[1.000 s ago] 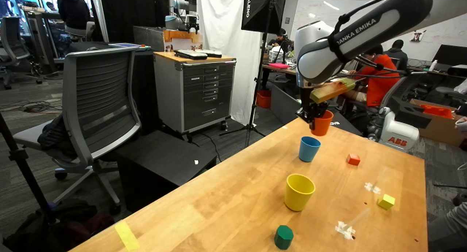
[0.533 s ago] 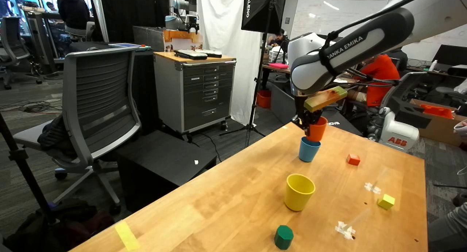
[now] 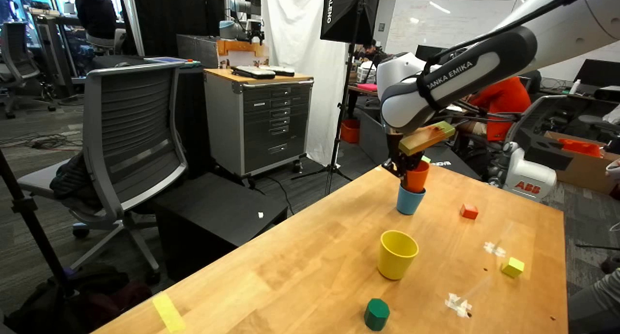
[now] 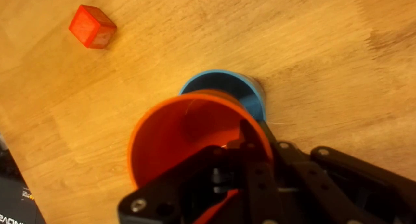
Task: Put the orange cup into the blue cup then the yellow cup into the orange cup
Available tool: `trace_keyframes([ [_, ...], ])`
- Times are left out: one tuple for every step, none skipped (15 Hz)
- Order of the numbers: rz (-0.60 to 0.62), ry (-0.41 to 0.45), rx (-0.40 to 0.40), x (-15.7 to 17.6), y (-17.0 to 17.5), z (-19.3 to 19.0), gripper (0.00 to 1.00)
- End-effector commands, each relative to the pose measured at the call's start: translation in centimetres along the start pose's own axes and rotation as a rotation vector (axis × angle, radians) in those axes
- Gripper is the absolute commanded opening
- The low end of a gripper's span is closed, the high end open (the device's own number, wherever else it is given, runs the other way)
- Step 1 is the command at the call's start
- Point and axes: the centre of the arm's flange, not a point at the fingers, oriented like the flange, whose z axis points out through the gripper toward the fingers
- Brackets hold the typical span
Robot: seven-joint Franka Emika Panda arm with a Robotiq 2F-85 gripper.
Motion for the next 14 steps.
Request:
trace_keyframes([
  [0.005, 0.000, 0.006, 1.0, -0.3, -0.8, 0.01],
  [0.007, -0.001, 0.007, 1.0, -0.2, -0.9, 0.07],
  [0.010, -0.004, 0.005, 1.0, -0.1, -1.0, 0.30],
  [0.012, -0.004, 0.007, 1.1, 0.0, -1.0, 0.32],
  [0.014, -0.004, 0.007, 1.0, 0.0, -1.1, 0.33],
  [0.015, -0.005, 0.009, 1.0, 0.1, -1.2, 0.41],
  [0.017, -0.005, 0.009, 1.0, 0.2, -1.2, 0.48],
  [0.019, -0.007, 0.011, 1.0, 0.2, -1.2, 0.55],
  [0.020, -0.006, 0.013, 1.0, 0.3, -1.3, 0.64],
  [0.022, -0.010, 0.017, 1.0, 0.3, -1.3, 0.71],
  [0.025, -0.011, 0.019, 0.9, 0.4, -1.5, 0.80],
  [0.024, -0.011, 0.030, 0.6, 0.4, -1.9, 0.86],
  [0.023, -0.011, 0.038, 0.4, 0.4, -2.3, 0.95],
  [0.013, -0.004, 0.045, 0.0, 0.1, -2.8, 0.99],
])
